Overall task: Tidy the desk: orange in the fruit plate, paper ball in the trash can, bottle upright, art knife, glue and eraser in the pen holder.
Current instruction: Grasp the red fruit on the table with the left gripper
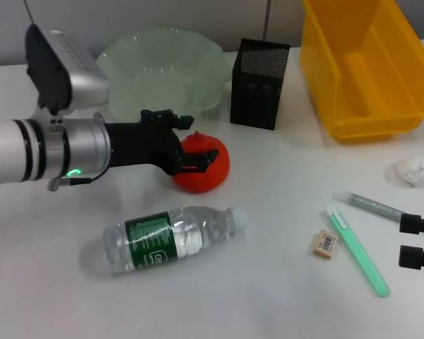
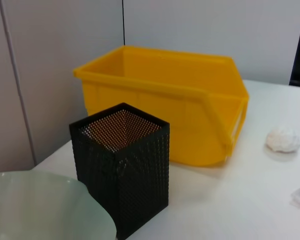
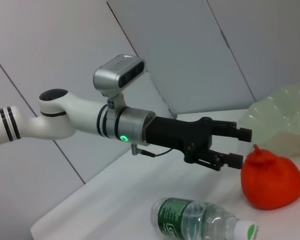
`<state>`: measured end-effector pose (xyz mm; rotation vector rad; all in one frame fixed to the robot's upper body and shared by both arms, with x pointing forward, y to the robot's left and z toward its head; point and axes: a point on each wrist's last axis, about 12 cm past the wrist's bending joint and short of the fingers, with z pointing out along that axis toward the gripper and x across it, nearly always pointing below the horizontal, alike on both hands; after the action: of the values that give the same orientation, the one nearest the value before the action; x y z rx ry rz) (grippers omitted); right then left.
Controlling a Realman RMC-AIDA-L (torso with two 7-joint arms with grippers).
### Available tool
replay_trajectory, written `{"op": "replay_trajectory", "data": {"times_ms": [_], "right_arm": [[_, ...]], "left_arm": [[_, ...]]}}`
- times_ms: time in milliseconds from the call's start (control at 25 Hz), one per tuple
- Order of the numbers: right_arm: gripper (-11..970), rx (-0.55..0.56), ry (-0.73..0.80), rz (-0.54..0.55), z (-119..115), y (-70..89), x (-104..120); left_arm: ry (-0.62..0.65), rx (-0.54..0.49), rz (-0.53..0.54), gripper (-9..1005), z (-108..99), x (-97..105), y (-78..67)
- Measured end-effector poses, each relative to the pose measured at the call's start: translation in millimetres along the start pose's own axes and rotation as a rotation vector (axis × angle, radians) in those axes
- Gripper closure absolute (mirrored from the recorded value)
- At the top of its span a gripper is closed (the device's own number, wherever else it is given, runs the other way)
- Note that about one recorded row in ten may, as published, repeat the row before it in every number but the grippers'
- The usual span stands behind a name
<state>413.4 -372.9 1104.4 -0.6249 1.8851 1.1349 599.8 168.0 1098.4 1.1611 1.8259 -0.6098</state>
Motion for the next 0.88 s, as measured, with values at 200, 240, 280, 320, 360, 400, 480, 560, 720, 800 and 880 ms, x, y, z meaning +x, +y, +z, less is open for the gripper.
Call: {"op": "replay_trajectory", "data": {"times_ms": [200, 240, 280, 320, 360, 400, 480, 560, 720, 800, 880], "right_arm": [[203, 0.000, -0.012, -0.001, -0.4, -1.0, 1.6], [203, 0.000, -0.012, -0.001, -0.4, -1.0, 1.6], [203, 0.000, -0.014, -0.001, -0.3, -1.1, 1.9], [203, 0.000, -0.014, -0.001, -0.3, -1.1, 1.9], [203, 0.000, -0.014, 0.000, -0.3, -1.2, 2.0], [203, 0.000, -0.014, 0.000, -0.3, -1.2, 2.2], [203, -0.001, -0.015, 0.002, -0.4, -1.1, 2.5], [203, -0.001, -0.015, 0.002, -0.4, -1.0, 2.5], [203, -0.005, -0.021, 0.000, -0.8, -0.3, 2.3], [203, -0.003, -0.028, -0.002, -1.8, -0.4, 1.4], [203, -0.001, -0.032, -0.003, -2.2, -0.5, 0.9]], "left_arm": [[0.034, -0.028, 0.016, 201, 7.5, 1.0, 0.5], [0.034, -0.028, 0.016, 202, 7.5, 1.0, 0.5], [0.037, -0.037, 0.017, 202, 7.9, 1.6, 1.5], [0.037, -0.037, 0.017, 202, 7.9, 1.6, 1.5], [0.040, -0.059, 0.020, 202, 8.0, 2.6, 4.0], [0.041, -0.064, 0.020, 202, 8.0, 2.6, 4.5], [0.044, -0.079, 0.025, 202, 8.4, 2.9, 5.9], [0.052, -0.092, 0.035, 202, 9.9, 3.8, 6.1], [0.082, -0.096, 0.061, 202, 15.3, 6.8, 3.2], [0.095, -0.088, 0.067, 203, 17.2, 8.1, 1.5], [0.101, -0.081, 0.065, 203, 18.1, 9.3, 0.0]]}}
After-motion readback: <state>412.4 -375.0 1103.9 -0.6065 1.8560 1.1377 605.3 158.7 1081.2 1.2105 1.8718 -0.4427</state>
